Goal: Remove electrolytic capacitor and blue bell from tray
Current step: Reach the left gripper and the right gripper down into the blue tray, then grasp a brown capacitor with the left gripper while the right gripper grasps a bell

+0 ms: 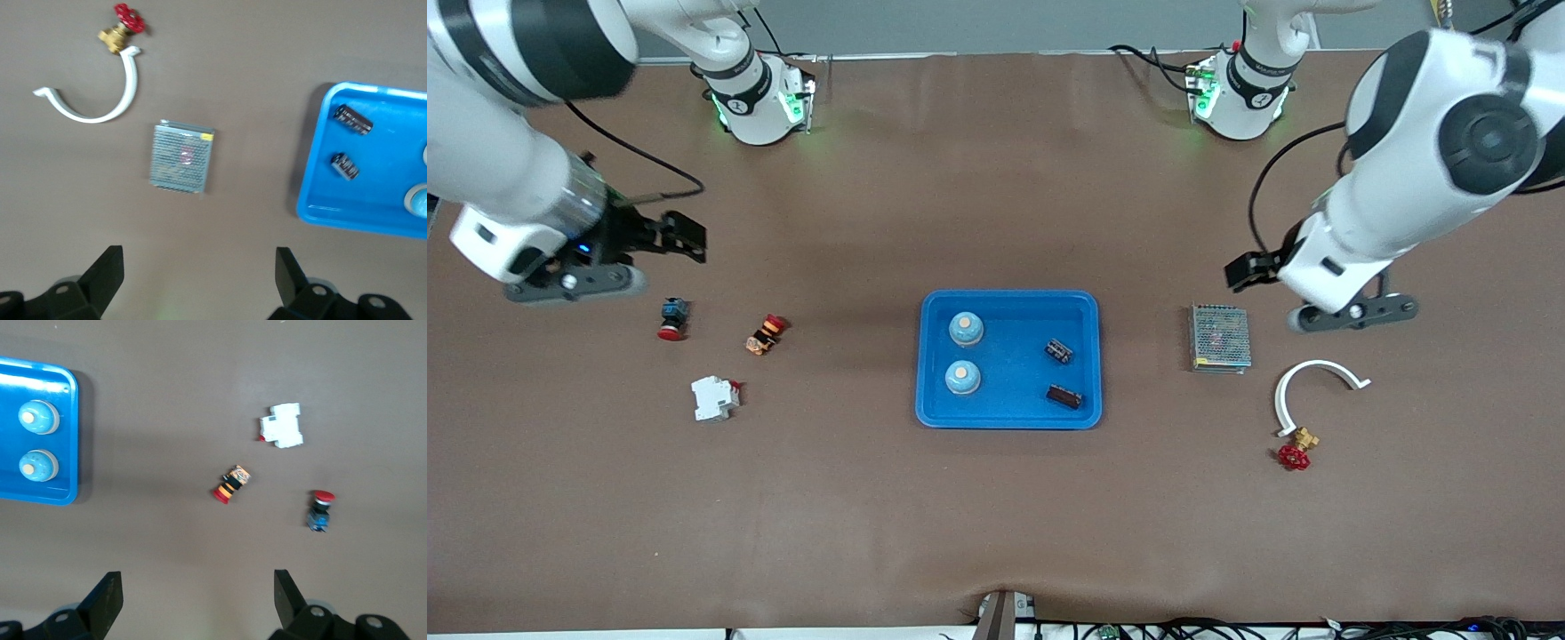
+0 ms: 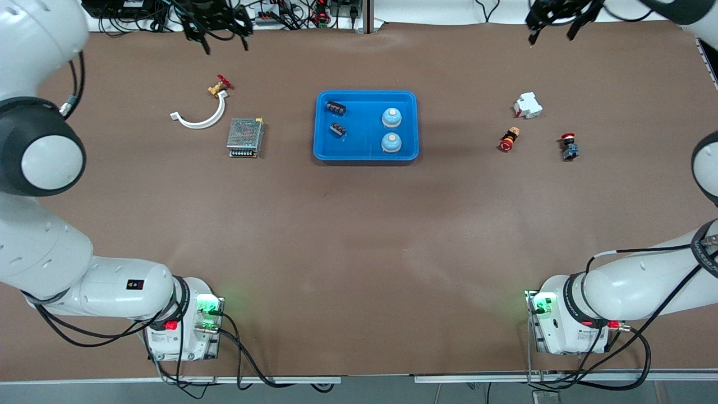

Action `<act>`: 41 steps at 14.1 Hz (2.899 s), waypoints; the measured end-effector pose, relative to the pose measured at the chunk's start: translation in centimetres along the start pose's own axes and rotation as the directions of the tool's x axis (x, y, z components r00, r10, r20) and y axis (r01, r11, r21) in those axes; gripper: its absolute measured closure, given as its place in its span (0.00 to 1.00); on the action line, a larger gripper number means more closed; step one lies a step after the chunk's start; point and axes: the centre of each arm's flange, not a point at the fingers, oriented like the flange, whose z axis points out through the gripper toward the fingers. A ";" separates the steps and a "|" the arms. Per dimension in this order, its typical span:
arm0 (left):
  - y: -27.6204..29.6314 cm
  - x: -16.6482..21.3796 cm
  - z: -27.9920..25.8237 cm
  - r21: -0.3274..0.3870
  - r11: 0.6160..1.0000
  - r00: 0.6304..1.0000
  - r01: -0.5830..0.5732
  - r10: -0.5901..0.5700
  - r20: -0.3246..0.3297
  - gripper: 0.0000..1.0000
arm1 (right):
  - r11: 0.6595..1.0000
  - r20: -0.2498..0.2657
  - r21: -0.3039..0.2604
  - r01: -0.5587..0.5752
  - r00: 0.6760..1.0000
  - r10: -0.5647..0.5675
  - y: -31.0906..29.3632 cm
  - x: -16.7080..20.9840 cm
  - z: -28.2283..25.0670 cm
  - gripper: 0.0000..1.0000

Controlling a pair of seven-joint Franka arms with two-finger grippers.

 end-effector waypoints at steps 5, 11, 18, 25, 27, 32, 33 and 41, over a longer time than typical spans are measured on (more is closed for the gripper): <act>7.2 0.8 7.3 -0.027 0.987 0.988 0.156 -0.156 0.011 0.00 | 0.996 -0.046 0.004 -0.084 0.995 0.084 -7.9 2.2 7.5 0.00; 14.3 0.0 15.8 -0.022 0.937 0.938 0.347 -0.348 -0.005 0.00 | 0.979 -0.128 0.058 -0.194 0.972 0.200 -19.6 3.0 13.1 0.00; 19.2 -0.8 23.8 -0.078 0.856 0.859 0.511 -0.512 0.018 0.08 | 0.978 -0.178 0.118 -0.170 0.966 0.189 -26.9 6.2 23.7 0.00; 21.0 -1.4 30.2 -0.077 0.828 0.830 0.555 -0.558 -0.015 0.26 | 0.982 -0.171 0.110 -0.154 0.970 0.171 -29.4 8.4 29.3 0.00; 21.0 -1.5 31.0 -0.067 0.829 0.830 0.555 -0.557 -0.010 0.30 | 0.982 -0.175 0.113 -0.153 0.969 0.172 -29.6 9.0 29.9 0.00; 21.4 -1.9 32.0 -0.057 0.834 0.835 0.550 -0.551 -0.005 0.52 | 0.981 -0.180 0.115 -0.155 0.968 0.174 -30.0 10.3 31.3 0.00; 21.4 -1.9 31.9 -0.060 0.833 0.835 0.549 -0.551 -0.006 0.63 | 0.981 -0.180 0.115 -0.155 0.968 0.174 -30.0 10.4 31.6 0.00; 17.6 1.1 23.3 -0.038 0.837 0.835 0.546 -0.548 -0.052 0.66 | 0.980 -0.189 0.118 -0.158 0.966 0.178 -29.9 10.9 34.5 0.00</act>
